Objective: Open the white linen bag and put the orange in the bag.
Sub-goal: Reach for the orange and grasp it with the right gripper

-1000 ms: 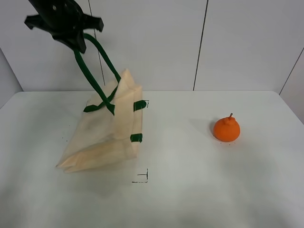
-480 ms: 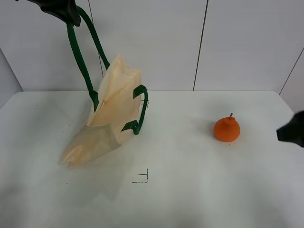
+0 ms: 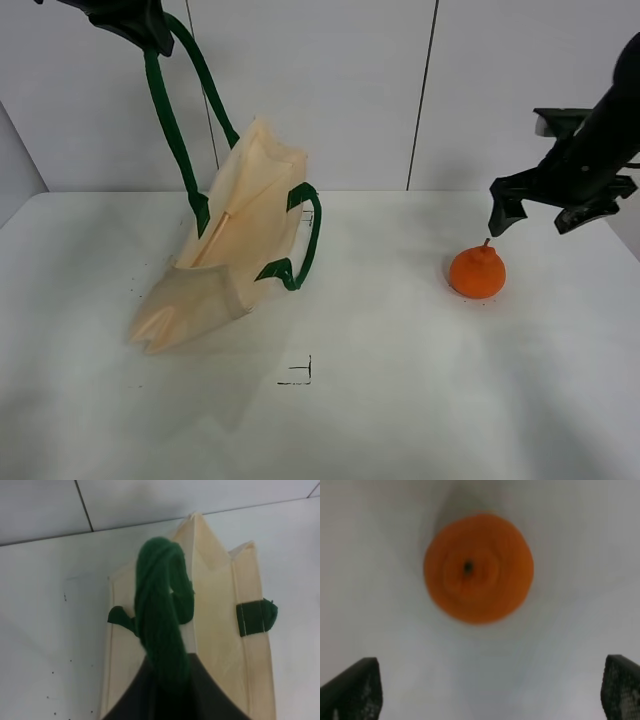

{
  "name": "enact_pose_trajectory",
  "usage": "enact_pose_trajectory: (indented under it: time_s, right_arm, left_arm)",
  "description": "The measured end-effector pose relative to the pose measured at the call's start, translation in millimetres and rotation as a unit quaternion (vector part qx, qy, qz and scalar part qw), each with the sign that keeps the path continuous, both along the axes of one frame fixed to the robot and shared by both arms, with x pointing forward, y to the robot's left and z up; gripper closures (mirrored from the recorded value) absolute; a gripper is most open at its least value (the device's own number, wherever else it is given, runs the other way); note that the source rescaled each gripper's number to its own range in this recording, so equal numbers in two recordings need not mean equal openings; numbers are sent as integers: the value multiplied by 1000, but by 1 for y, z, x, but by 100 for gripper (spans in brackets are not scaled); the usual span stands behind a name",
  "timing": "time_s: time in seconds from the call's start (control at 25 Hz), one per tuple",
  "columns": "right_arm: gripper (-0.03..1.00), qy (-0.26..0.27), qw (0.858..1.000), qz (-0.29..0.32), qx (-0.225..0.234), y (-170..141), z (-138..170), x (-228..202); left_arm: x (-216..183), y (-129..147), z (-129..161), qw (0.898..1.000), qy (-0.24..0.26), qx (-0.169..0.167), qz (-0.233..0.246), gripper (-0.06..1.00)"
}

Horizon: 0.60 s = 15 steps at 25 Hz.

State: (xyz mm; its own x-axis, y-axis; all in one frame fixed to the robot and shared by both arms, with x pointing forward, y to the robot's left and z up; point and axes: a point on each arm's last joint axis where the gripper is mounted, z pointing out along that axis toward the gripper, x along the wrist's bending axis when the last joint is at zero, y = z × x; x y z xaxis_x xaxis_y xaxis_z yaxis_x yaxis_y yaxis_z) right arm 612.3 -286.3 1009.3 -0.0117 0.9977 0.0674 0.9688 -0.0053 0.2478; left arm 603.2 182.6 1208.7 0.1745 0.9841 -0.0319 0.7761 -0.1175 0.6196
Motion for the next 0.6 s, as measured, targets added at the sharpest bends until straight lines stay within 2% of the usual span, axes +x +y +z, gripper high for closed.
enact_pose_trajectory:
  time_s: [0.28,0.6]
  right_arm:
    - [-3,46,999,9,-3,1,-51,34]
    - [-3,50,998,41,-12,9,-56,35]
  left_arm:
    - [0,0,0,1000,0,1,-1,94]
    - [0,0,0,1000,0,1,-1,94]
